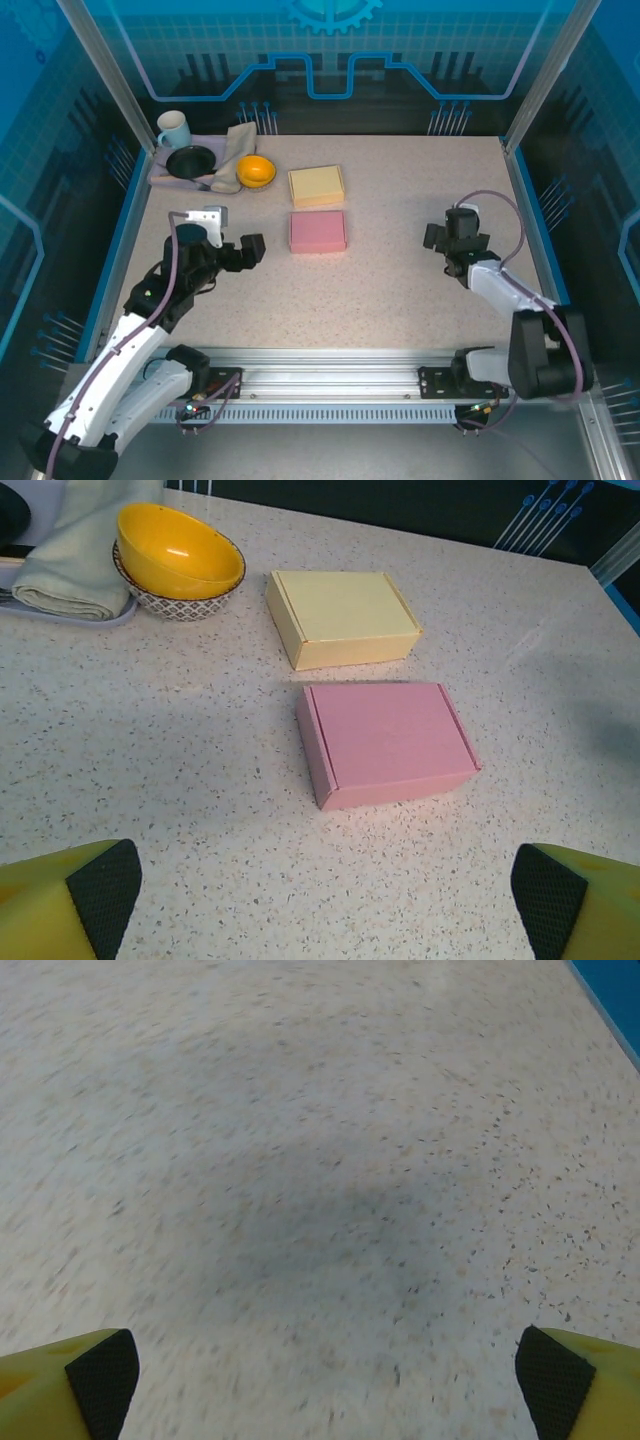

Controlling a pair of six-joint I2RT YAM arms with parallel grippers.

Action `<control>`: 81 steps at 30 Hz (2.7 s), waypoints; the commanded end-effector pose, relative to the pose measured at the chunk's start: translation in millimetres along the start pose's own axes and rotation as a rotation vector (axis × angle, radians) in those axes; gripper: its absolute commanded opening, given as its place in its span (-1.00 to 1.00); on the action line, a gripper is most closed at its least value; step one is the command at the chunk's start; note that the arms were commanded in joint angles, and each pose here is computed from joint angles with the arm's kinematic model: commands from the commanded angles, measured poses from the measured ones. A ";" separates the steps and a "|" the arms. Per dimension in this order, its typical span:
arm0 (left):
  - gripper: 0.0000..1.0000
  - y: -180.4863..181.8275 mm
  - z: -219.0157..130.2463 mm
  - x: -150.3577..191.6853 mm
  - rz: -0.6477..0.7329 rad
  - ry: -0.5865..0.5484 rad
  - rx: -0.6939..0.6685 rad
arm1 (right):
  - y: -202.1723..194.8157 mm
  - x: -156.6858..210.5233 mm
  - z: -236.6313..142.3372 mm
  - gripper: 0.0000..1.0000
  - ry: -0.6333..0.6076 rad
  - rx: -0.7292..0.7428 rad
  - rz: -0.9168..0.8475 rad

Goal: Fold the paper box

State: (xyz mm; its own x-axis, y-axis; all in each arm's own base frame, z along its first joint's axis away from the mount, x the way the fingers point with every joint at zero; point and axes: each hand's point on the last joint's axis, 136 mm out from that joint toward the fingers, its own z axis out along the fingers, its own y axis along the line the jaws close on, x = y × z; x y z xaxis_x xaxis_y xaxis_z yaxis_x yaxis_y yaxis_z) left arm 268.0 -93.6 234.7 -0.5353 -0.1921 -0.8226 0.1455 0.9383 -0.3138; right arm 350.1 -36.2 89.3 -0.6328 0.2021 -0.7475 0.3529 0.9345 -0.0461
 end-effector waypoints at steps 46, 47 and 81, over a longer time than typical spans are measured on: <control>0.98 161.6 69.5 73.0 -0.425 -0.210 -0.686 | 80.9 -18.7 9.4 1.00 -0.335 -0.424 -0.274; 0.98 159.0 70.9 65.3 -0.407 -0.208 -0.680 | 80.8 -18.7 9.5 1.00 -0.335 -0.424 -0.275; 0.98 132.6 151.4 36.0 0.182 -0.159 -0.194 | 80.3 -18.7 9.7 1.00 -0.334 -0.423 -0.274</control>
State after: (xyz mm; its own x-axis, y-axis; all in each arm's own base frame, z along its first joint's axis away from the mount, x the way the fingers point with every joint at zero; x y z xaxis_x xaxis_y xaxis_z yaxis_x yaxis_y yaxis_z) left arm 375.5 -10.1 66.8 -0.4383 -0.0884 -0.8945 -0.0298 0.9960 -0.0839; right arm 394.5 30.3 91.7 -0.3892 -0.1099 -0.9146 -0.1315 0.9893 -0.0629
